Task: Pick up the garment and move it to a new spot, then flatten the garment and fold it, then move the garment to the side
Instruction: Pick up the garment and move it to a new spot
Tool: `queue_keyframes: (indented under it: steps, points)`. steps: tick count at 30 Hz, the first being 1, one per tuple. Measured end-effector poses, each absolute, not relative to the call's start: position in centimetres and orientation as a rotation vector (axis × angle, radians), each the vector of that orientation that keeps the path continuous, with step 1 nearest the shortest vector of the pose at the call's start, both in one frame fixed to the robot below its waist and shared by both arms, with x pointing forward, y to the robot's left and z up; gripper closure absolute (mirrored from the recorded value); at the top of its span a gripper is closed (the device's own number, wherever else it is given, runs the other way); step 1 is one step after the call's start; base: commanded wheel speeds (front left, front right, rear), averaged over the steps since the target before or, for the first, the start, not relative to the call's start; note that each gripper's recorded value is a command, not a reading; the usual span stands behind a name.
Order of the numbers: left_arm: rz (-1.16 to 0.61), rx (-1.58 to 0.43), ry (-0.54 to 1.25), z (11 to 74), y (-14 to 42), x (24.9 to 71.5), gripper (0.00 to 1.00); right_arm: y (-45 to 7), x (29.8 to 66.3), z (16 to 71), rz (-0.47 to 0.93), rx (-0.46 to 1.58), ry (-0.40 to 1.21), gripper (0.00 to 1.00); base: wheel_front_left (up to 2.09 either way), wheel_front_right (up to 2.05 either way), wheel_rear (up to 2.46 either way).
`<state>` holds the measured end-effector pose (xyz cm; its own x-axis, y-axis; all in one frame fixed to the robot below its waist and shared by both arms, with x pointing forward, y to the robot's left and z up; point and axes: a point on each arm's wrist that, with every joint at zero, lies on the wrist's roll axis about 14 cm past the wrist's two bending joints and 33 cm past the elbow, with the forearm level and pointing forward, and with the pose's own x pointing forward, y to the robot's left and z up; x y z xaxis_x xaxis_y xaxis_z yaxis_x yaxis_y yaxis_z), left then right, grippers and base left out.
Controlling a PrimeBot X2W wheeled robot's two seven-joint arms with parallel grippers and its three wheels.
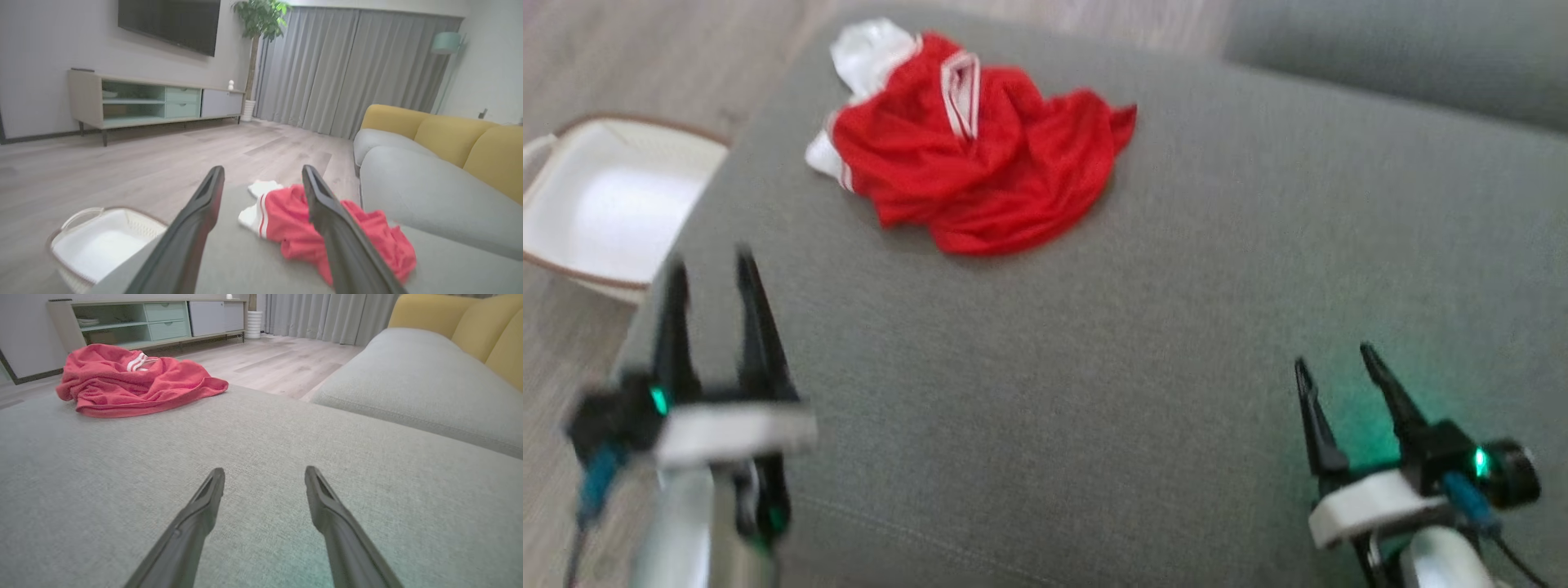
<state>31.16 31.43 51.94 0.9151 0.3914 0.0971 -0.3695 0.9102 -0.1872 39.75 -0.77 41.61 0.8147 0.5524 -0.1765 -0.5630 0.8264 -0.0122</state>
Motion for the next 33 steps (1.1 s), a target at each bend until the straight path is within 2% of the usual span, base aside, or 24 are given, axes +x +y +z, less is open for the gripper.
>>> queue_keyframes:
  steps: [1, 4, 8, 14, 18, 26, 27, 28, 29, 33]
  points:
    - [0.393, -0.167, -0.134, 51.9, 31.4, 31.2, 0.0, -0.8, 39.8, 41.6, 0.595, -0.065, 0.168, 0.0, 0.0, 0.0, 0.0]
    - [0.339, -0.129, -0.125, 53.0, 32.7, 37.7, 0.0, -1.4, 41.5, 39.6, 0.583, -0.085, 0.194, 0.0, 0.0, 0.0, 0.0]
    - [0.292, -0.102, 0.009, 50.5, 33.4, 42.8, 0.0, -2.8, 42.1, 37.0, 0.583, -0.12, 0.243, 0.0, 0.0, 0.0, 0.0]
    - [0.262, -0.147, 0.183, 46.2, 33.4, 49.2, 0.0, -3.9, 43.7, 36.3, 0.573, -0.128, 0.242, 0.0, 0.0, 0.0, 0.0]
    - [0.212, -0.192, 0.354, 41.3, 31.4, 51.1, 0.0, -5.6, 44.4, 36.4, 0.539, -0.153, 0.249, 0.0, 0.0, 0.0, 0.0]
    - [0.192, -0.142, 0.585, 36.1, 30.7, 49.3, 0.0, -7.9, 43.7, 36.3, 0.493, -0.179, 0.29, 0.0, 0.0, 0.0, 0.0]
    - [0.183, -0.132, 0.604, 35.9, 30.5, 49.1, 0.58, -7.9, 43.6, 36.3, 0.493, -0.181, 0.293, 0.0, 0.0, 0.0, 0.0]
    - [0.174, -0.126, 0.614, 35.8, 30.3, 49.0, 0.97, -8.0, 43.4, 36.2, 0.492, -0.182, 0.301, 0.0, 0.0, 0.0, 0.0]
    - [0.167, -0.125, 0.619, 35.8, 30.0, 49.0, 1.0, -8.0, 43.3, 36.2, 0.492, -0.176, 0.304, 0.0, 0.0, 0.0, 0.0]
    - [0.139, -0.133, 0.592, 37.2, 29.4, 49.2, 1.0, -7.6, 42.9, 36.7, 0.498, -0.164, 0.302, 0.0, 0.0, 0.0, 0.0]
